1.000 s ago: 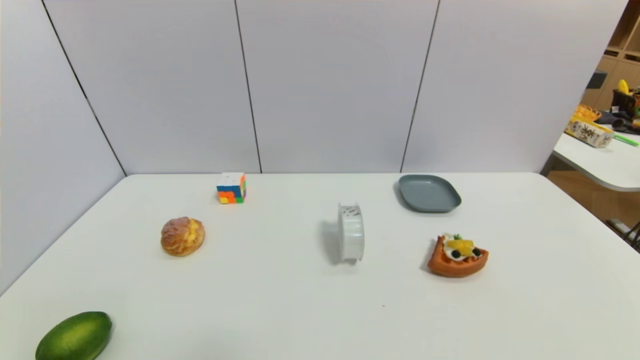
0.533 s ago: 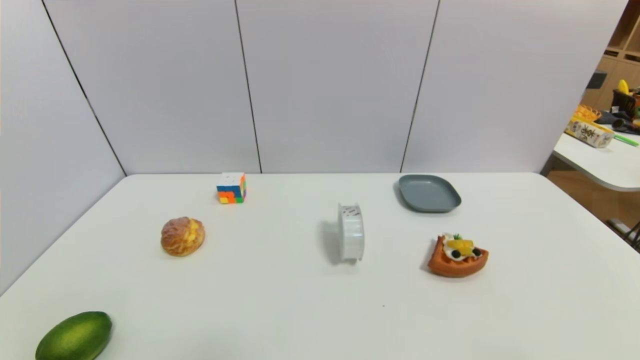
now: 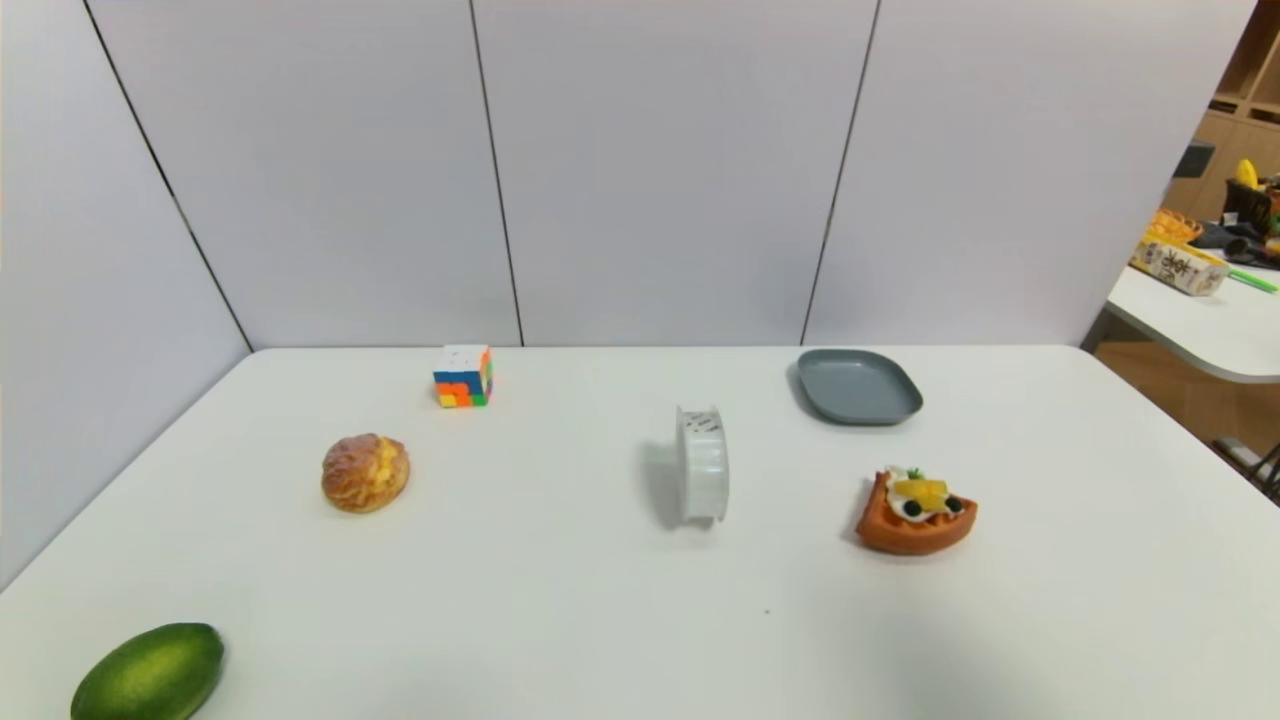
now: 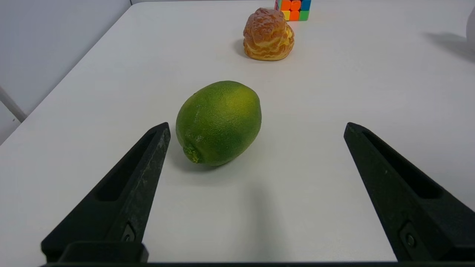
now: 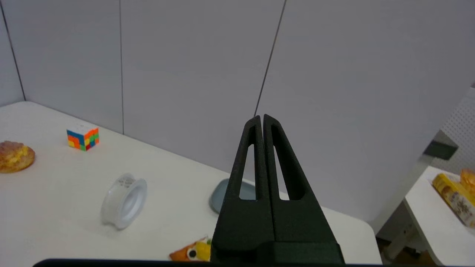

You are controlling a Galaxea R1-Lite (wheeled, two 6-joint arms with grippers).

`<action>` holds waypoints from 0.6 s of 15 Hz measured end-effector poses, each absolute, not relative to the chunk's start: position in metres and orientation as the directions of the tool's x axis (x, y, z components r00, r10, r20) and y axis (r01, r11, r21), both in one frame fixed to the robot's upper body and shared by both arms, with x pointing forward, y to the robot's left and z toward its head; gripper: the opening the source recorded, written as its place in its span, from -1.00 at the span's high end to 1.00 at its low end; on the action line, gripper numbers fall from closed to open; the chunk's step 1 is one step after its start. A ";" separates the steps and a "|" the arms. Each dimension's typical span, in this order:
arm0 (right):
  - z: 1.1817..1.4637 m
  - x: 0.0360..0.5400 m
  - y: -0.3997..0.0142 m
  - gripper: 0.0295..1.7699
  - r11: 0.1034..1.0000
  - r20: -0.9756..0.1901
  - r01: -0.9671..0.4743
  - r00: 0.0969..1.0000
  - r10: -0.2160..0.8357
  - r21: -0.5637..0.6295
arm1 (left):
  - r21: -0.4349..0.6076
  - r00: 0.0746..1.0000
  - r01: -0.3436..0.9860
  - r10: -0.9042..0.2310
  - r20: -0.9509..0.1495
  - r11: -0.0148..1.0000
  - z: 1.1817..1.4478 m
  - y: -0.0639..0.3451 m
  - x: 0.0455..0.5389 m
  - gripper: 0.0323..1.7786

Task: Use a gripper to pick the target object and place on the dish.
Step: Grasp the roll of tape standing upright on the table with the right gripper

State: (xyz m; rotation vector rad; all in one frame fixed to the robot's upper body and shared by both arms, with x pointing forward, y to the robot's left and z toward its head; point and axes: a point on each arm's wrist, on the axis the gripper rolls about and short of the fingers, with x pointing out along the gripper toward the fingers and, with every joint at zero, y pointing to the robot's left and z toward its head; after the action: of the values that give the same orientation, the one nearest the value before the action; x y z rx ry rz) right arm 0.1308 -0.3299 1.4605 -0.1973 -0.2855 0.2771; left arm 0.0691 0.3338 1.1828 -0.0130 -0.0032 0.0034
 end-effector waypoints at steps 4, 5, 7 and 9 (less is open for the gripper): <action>1.509 0.183 -0.328 0.98 0.906 0.176 -0.347 0.903 0.393 -0.241 | -0.013 1.000 -0.003 0.003 0.003 1.000 1.183 0.334 0.069 -0.90; 1.509 0.199 -0.328 0.98 0.899 0.109 -0.371 0.909 0.403 -0.234 | -0.013 1.000 -0.003 0.003 0.003 1.000 1.183 0.334 0.069 -0.90; 1.504 0.223 -0.329 0.98 0.893 0.030 -0.388 0.914 0.405 -0.229 | -0.013 1.000 -0.004 0.004 0.003 1.000 1.183 0.334 0.069 -0.90; 1.498 0.241 -0.329 0.98 0.890 -0.030 -0.404 0.913 0.408 -0.211 | -0.013 1.000 -0.003 0.003 0.003 1.000 1.183 0.334 0.069 -0.90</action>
State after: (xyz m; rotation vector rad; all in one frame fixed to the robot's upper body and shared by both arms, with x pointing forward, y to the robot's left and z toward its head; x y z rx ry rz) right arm 0.2415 -0.3290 1.4976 -0.2160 -0.0157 0.4217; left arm 0.0691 0.3338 1.1828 -0.0130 -0.0032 0.0034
